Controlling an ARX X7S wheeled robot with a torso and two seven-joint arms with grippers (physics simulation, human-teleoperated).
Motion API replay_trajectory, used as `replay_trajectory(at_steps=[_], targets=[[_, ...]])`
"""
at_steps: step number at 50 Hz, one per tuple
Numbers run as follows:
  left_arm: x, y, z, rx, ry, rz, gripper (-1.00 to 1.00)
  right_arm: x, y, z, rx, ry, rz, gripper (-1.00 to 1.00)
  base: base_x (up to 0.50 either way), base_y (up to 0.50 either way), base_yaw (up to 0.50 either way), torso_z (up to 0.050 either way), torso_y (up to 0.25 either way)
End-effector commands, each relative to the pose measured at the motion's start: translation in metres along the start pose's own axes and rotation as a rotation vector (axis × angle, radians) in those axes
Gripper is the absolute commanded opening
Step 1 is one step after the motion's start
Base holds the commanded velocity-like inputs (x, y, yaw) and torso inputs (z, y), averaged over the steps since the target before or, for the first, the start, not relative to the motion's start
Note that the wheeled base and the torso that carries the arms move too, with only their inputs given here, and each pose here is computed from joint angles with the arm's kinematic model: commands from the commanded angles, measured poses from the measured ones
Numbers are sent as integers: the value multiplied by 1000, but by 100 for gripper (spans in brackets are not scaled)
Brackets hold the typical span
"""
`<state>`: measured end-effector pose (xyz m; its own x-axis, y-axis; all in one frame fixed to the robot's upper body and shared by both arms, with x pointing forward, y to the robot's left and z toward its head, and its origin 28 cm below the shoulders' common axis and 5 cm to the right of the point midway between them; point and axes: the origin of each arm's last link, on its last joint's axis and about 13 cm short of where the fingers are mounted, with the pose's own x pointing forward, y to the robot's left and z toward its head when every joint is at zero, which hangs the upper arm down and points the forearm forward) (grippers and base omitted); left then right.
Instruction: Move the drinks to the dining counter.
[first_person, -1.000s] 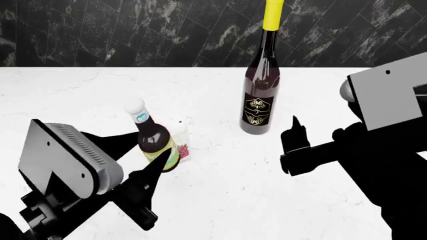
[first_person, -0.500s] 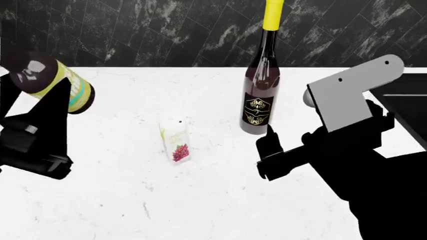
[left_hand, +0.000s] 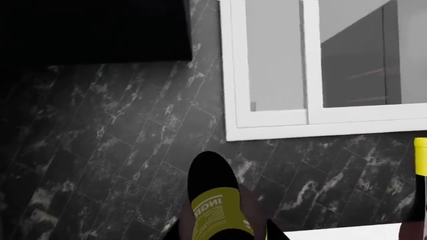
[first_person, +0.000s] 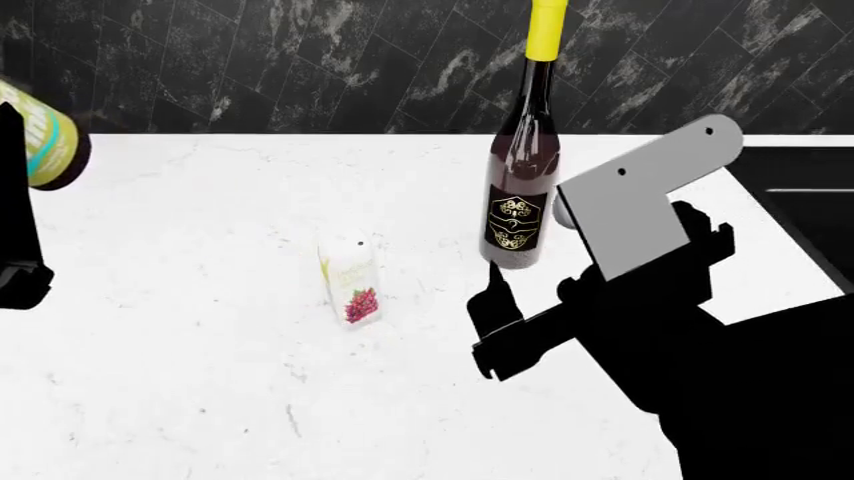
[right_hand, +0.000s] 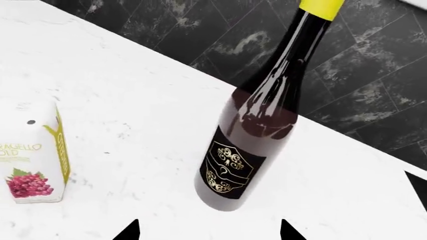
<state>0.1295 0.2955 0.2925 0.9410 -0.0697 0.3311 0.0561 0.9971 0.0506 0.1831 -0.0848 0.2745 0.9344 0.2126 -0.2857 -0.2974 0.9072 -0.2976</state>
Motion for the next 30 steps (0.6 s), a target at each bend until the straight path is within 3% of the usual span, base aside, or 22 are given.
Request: replay_trajectory(at_steps=[1,30], targets=[[0,2,-2,-7,-2,25,-100,3,4,5,-12,-13,20,100,0,0,0,0,0],[0,5,-10,-18,19,33,-100,4,20,13,-51,-39,128,100,0,0,0,0,0]])
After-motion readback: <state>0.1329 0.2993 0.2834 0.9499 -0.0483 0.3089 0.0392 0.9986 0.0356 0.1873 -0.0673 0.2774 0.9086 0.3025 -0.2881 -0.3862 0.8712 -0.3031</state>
